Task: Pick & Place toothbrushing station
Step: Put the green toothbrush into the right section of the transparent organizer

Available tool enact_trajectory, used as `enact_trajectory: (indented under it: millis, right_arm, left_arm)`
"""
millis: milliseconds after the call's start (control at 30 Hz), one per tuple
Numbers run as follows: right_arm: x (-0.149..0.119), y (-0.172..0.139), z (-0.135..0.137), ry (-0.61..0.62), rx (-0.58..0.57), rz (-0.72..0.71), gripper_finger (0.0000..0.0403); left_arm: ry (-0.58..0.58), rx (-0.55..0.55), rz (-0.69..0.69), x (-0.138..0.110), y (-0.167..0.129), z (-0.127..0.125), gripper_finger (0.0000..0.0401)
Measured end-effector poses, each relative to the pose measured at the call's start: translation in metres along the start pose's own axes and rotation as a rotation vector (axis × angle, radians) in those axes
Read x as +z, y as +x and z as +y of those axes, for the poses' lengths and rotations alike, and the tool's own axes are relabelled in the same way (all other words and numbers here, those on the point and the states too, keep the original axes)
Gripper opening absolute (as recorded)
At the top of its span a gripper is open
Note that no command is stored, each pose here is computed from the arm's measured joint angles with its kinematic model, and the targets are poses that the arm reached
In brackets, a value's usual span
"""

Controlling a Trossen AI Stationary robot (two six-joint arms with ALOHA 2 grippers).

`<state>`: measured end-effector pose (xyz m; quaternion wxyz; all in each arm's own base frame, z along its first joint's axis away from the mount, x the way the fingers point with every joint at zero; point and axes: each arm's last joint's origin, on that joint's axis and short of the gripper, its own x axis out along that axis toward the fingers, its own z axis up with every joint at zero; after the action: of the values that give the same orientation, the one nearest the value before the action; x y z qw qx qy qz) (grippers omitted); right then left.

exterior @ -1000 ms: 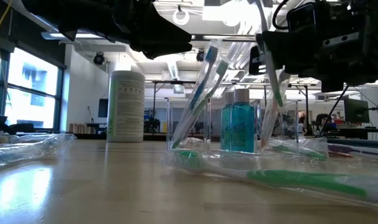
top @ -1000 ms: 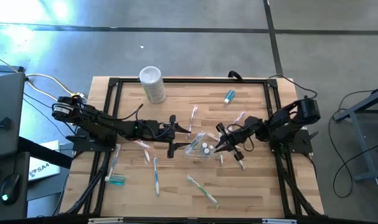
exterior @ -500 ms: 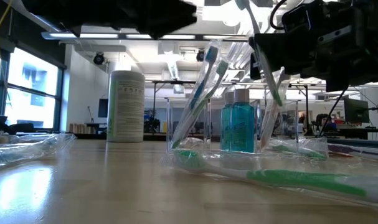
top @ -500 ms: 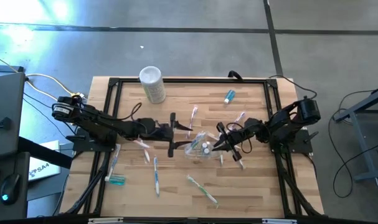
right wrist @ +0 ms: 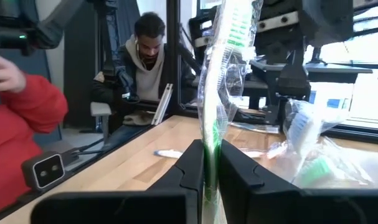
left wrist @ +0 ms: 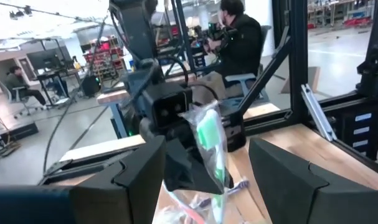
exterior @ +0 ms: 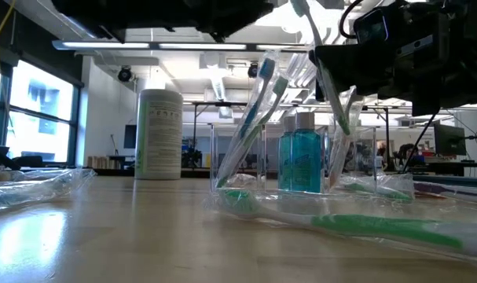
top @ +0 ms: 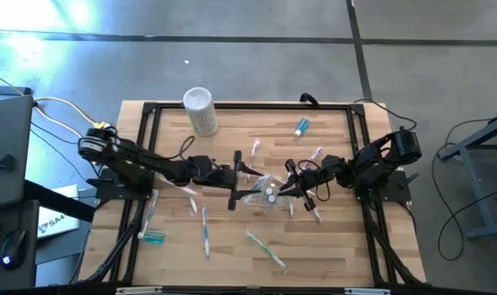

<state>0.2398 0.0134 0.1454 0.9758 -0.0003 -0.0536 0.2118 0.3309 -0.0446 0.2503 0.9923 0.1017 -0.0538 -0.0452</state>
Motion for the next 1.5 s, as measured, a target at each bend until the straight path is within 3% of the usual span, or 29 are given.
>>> enact_trajectory:
  millis: [300,700,933,1233,1500]
  right_arm:
    - [0.000,0.000,0.000,0.000,0.013,0.001,0.0023]
    - [0.000,0.000,0.001,0.017,0.026,0.000,0.0025]
    - [0.000,0.000,0.000,0.009,0.025,0.001,0.0024]
    - [0.000,-0.001,-0.002,0.056,0.027,0.004,0.0029]
    - [-0.001,-0.001,-0.003,0.088,0.012,0.013,0.0043]
  left_arm:
    - [0.045,-0.001,0.007,0.000,0.036,-0.001,0.0228]
    - [0.021,-0.040,0.181,0.001,0.058,-0.002,0.0217]
    - [0.048,-0.044,0.186,0.002,0.059,-0.002,0.0153]
    - [0.070,-0.057,0.207,0.000,0.058,-0.003,0.0018]
    - [0.049,-0.054,0.209,0.000,0.058,-0.002,0.0013]
